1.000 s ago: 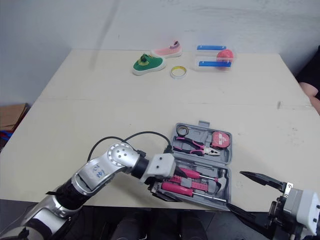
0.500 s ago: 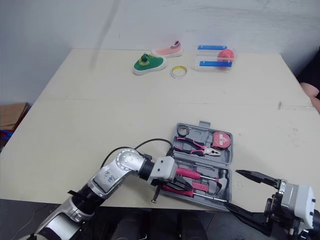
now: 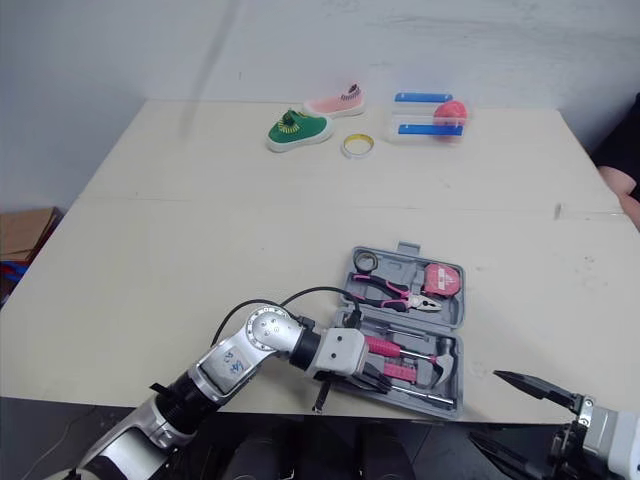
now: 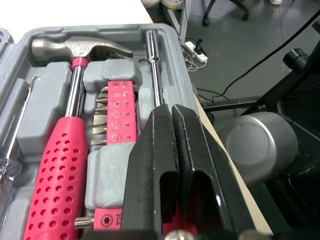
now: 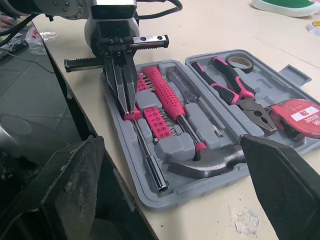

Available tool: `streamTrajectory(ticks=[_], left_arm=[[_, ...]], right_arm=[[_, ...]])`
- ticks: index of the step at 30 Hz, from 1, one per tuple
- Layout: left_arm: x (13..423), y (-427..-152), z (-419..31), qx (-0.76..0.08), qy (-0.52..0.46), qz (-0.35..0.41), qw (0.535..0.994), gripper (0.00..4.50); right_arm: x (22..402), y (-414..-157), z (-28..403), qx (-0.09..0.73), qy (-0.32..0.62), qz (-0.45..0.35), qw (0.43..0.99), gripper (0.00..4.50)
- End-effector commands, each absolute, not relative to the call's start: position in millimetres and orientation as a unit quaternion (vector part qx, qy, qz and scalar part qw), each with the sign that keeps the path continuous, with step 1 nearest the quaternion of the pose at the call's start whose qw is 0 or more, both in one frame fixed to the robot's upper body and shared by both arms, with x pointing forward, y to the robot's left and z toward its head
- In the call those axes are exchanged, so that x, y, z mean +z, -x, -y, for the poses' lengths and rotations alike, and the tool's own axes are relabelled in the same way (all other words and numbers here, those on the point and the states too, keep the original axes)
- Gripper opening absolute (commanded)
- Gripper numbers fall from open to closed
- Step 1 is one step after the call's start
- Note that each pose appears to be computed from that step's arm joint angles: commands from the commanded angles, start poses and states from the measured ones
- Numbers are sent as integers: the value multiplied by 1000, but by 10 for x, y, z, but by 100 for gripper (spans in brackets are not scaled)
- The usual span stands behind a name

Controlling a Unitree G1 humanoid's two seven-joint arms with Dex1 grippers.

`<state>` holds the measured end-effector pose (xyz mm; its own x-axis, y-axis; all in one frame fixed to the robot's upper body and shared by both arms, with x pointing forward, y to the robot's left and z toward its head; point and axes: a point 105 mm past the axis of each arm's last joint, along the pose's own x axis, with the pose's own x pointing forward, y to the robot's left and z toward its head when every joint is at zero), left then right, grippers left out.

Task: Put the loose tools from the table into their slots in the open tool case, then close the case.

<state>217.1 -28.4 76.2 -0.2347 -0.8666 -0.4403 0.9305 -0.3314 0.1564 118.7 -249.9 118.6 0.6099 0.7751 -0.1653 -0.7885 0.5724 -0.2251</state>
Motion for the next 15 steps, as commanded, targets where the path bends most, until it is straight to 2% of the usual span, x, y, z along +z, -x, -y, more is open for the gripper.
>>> streamTrajectory(ticks=[1,5,8,11,15], left_arm=[[192,-2132,-124,-756,-280,-221,549,3],[48,-2179,-198,-729,-285,-245,573,3],[59,-2219,-167,-721,-274,-235,591,3],[196,-2238,-72,-732,-241,-200,605,3],[614,-2228,68,-770,-176,-91,607,3]], right_arm=[[1161,-1133,2556,433,147,-21,889,450],[1128,-1139,2577,429,147,-17,891,450],[1120,-1152,2580,425,146,-14,893,450],[1114,-1174,2588,420,146,-13,895,450],[1123,-1249,2642,395,142,-20,908,450]])
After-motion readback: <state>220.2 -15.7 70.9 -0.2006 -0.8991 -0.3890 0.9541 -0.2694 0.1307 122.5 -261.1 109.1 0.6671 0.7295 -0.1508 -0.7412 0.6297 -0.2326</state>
